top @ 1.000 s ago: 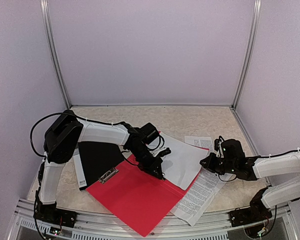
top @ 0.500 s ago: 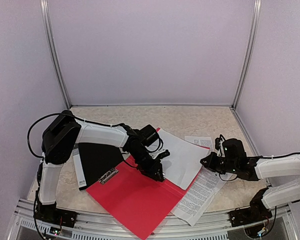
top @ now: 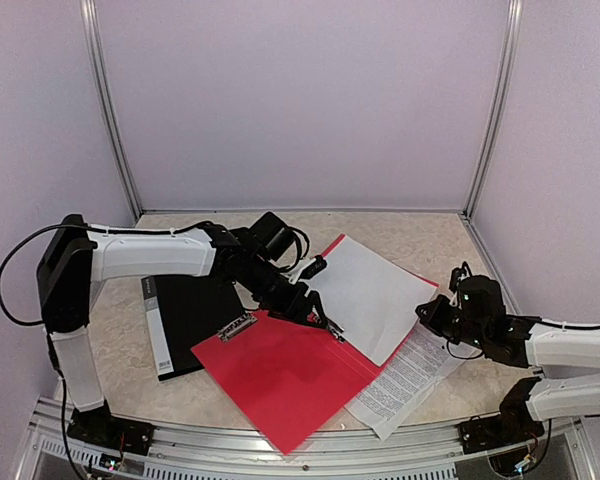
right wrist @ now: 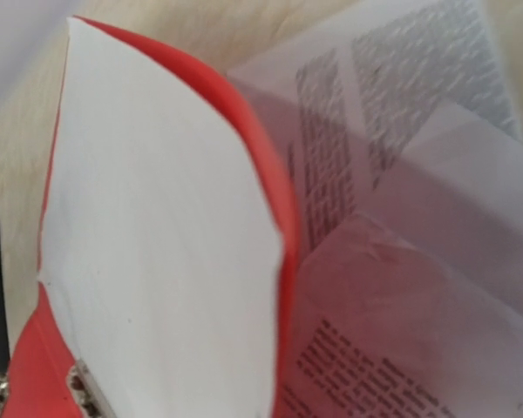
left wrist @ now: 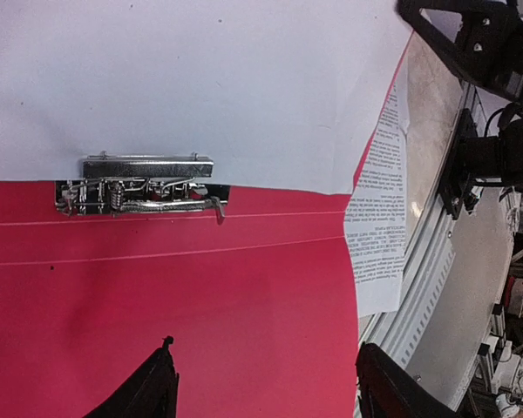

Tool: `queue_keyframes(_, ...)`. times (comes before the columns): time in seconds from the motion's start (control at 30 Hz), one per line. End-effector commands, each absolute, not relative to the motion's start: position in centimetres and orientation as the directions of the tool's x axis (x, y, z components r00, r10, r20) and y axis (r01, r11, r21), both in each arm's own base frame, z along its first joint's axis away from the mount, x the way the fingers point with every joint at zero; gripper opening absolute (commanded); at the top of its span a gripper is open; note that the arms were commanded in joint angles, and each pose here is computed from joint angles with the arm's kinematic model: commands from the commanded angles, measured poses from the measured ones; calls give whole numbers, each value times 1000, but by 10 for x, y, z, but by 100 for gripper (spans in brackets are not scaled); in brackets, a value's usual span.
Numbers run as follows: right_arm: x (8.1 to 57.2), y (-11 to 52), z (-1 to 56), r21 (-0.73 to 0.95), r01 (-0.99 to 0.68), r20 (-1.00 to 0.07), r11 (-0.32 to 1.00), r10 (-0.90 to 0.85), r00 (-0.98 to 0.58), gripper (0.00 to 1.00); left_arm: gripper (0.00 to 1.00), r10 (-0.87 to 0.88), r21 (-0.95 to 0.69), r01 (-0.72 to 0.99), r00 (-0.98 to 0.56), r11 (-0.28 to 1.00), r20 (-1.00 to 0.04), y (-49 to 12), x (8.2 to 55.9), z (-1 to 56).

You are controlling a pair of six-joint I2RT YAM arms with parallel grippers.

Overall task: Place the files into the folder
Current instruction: Clamp the file at the center of the board, then open the spring clip on the folder at the center of the board.

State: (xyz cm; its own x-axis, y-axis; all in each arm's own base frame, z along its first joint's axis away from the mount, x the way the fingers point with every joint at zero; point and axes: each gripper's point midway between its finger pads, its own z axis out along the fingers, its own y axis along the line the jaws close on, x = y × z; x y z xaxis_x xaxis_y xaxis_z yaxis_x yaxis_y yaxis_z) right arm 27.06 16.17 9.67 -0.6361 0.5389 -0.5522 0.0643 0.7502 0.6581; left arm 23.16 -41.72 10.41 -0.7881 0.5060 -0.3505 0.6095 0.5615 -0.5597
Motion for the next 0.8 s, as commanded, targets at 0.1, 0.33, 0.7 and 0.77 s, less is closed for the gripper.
queue_keyframes(0.1,276,134,98,620,184,-575,762,602,-554,0,73,414,-445,587,-803,676,-429,-388,259,116)
queue_keyframes(0.33,277,143,83,508,145,-600,849,470,-647,6,73,317,-374,438,-884,818,-343,-327,288,87)
queue_keyframes(0.7,266,134,90,392,106,-631,914,351,-692,74,71,70,-419,200,-949,886,-307,-259,300,78)
queue_keyframes(0.77,265,134,101,393,86,-643,915,340,-686,78,71,42,-422,179,-949,889,-313,-253,299,79)
